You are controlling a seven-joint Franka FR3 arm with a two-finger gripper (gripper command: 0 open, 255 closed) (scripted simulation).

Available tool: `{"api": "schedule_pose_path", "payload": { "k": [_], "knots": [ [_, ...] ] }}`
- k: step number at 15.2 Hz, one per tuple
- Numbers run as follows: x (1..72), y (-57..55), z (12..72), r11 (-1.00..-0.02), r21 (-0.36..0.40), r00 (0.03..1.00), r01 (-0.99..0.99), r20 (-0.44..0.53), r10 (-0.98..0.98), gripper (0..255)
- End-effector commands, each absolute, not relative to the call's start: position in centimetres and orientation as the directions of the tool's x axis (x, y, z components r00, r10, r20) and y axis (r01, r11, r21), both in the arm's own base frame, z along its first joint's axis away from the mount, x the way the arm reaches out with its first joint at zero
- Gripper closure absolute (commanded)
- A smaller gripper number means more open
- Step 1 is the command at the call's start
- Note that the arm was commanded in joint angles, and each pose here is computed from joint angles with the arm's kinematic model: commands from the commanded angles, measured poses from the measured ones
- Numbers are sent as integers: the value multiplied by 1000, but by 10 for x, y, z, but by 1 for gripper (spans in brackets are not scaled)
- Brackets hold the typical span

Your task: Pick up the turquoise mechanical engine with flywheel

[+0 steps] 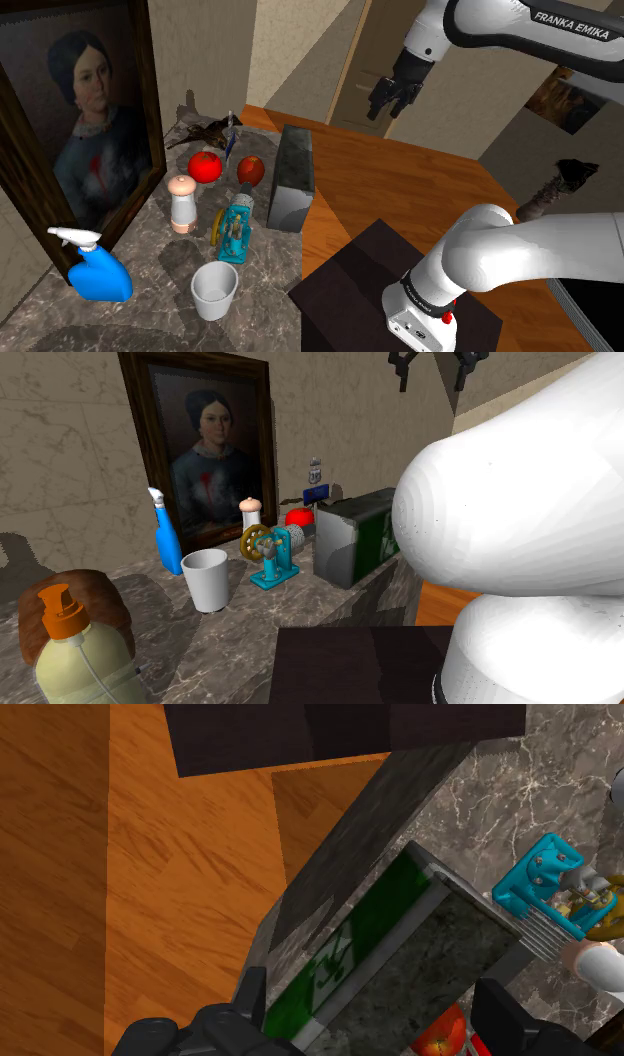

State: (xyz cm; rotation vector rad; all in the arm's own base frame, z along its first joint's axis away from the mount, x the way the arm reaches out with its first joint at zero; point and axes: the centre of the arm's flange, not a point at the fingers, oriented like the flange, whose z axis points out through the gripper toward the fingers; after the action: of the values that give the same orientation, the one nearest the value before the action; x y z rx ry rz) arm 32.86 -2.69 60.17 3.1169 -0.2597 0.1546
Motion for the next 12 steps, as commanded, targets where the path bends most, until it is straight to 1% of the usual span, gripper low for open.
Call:
{"api": "schedule_pose_path", "payload": {
  "k": [1, 6, 12],
  "knots": [
    [329, -27, 602, -986, 2, 981, -166, 99, -165, 0],
    [336, 22, 557, -949, -6, 946, -314, 80, -313, 0],
    [353, 78, 504, -876, -12, 874, -482, 56, -482, 0]
  ]
}}
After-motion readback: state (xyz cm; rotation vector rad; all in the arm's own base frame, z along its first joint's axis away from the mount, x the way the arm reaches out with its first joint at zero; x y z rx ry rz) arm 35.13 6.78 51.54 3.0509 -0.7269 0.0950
